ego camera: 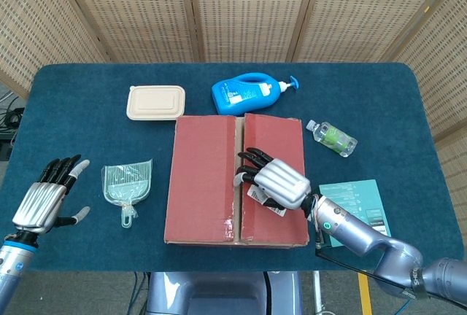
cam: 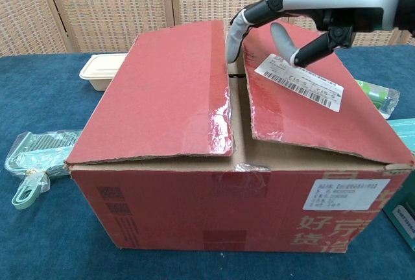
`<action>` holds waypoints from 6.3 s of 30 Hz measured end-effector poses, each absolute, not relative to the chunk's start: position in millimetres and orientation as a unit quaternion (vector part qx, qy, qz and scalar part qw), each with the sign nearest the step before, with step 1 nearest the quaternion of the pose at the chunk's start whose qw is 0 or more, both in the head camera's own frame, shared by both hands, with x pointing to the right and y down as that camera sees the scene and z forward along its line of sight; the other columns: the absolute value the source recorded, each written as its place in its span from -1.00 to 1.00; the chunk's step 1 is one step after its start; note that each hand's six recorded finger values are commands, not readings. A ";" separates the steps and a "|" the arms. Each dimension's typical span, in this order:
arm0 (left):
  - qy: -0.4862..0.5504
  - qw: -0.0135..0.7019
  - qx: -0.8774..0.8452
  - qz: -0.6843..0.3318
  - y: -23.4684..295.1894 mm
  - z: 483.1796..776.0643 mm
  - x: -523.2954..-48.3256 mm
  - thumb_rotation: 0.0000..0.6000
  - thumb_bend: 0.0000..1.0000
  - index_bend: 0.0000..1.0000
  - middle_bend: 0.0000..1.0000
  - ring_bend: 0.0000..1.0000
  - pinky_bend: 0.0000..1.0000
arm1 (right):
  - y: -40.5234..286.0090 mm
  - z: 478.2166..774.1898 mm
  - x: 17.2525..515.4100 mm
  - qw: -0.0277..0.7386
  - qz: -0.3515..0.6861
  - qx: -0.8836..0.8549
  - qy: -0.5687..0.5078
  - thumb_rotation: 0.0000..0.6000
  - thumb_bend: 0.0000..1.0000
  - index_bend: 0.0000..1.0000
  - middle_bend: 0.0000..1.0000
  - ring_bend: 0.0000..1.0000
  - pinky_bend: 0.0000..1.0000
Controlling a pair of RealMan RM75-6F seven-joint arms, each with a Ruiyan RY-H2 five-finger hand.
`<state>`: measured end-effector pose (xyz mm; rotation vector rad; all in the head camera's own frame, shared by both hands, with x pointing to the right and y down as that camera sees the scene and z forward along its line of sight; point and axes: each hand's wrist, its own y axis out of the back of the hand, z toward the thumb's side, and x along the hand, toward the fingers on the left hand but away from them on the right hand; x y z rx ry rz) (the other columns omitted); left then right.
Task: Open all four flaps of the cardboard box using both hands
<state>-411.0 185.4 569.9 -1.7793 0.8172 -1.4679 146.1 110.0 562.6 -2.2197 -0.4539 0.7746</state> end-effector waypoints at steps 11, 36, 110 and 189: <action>0.310 0.326 -0.691 -0.566 187.9 573.7 -413.3 0.71 -0.40 -0.92 -1.00 -1.00 -1.00 | 107.8 568.9 143.8 0.372 0.308 -0.858 -0.174 1.00 0.96 -0.31 -0.27 -1.00 -1.00; 0.315 0.325 -0.696 -0.558 184.7 570.4 -413.9 0.71 -0.40 -0.92 -1.00 -1.00 -1.00 | 92.4 543.1 153.5 0.397 0.314 -0.841 -0.190 1.00 0.96 -0.31 -0.06 -0.94 -1.00; 0.299 0.367 -0.708 -0.525 173.1 555.9 -390.0 0.72 -0.39 -0.92 -1.00 -1.00 -1.00 | 37.6 480.2 311.3 0.444 0.465 -0.716 -0.273 1.00 0.93 -0.40 -0.30 -0.94 -1.00; 0.029 0.448 -0.853 -0.268 76.1 574.9 -86.1 -0.59 0.78 -0.30 -0.57 -0.88 -1.00 | 156.4 558.5 390.9 0.344 0.553 -0.644 -0.402 1.00 0.81 -1.00 -1.00 -1.00 -1.00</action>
